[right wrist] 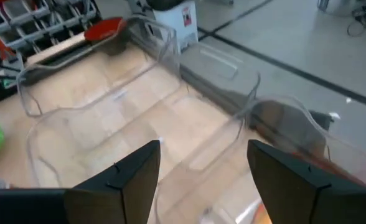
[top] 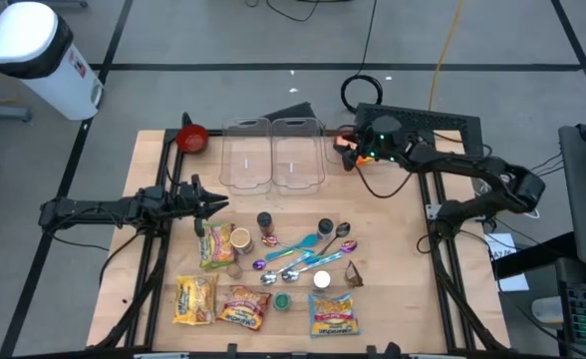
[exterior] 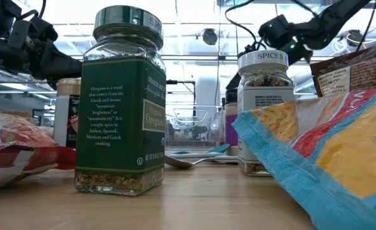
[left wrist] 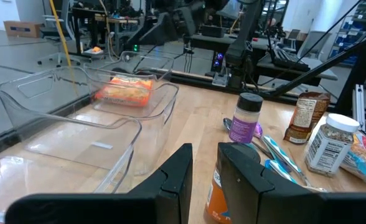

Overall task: Pick & Place Food Item
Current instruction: Put the blue noodle pack into the right transparent bin

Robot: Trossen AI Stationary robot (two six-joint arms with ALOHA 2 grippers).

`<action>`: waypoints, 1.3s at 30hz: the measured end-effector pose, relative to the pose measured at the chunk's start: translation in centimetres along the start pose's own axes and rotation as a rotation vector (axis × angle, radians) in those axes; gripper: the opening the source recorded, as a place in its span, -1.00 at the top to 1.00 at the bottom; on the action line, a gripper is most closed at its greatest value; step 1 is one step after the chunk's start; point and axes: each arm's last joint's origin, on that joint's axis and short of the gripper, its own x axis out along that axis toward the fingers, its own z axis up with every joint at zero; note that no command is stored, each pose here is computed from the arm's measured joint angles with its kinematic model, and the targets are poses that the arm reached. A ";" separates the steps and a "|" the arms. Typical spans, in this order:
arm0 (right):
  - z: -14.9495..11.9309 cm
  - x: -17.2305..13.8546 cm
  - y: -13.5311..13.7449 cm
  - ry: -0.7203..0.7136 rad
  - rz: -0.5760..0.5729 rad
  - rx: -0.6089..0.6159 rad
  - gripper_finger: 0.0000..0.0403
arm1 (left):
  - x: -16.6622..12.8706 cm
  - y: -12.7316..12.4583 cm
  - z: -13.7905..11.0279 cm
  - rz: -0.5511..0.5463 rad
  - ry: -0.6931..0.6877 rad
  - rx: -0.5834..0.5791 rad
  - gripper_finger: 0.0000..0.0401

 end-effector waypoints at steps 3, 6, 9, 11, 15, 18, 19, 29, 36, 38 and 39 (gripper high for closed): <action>-0.2 -1.0 0.5 0.048 0.007 -0.002 -0.14 | 0.0 0.0 0.0 0.000 0.000 0.000 0.60; -0.3 -1.9 1.6 0.083 0.064 -0.016 -0.13 | 0.0 0.0 0.0 0.000 0.000 0.000 0.60; -0.4 -2.6 3.0 0.105 0.174 -0.040 -0.13 | 0.0 0.0 0.0 0.000 0.000 0.000 0.60; -0.4 -3.0 4.0 0.107 0.245 -0.061 -0.13 | 0.0 0.0 0.0 0.000 0.000 0.000 0.60; -0.6 -3.8 6.2 0.107 0.379 -0.128 -0.12 | 0.0 0.0 0.0 0.000 0.000 0.000 0.60; -0.9 -4.4 7.8 0.106 0.454 -0.186 -0.11 | 0.0 0.0 0.0 0.000 0.000 0.000 0.60; -1.0 -4.5 8.2 0.107 0.473 -0.200 -0.10 | 0.0 0.0 0.0 0.000 0.000 0.000 0.60; -2.1 -5.7 11.8 0.126 0.616 -0.261 -0.10 | 0.0 0.0 0.0 0.000 0.001 0.000 0.60; -3.0 -6.8 14.3 0.142 0.725 -0.293 -0.10 | 0.0 0.0 0.0 0.000 0.000 0.000 0.60; -3.0 -7.3 15.3 0.121 0.771 -0.271 -0.09 | 0.0 0.0 0.0 0.000 0.000 0.000 0.60; -2.9 -7.6 15.8 0.104 0.797 -0.259 -0.09 | 0.0 0.0 0.0 0.000 0.000 0.000 0.60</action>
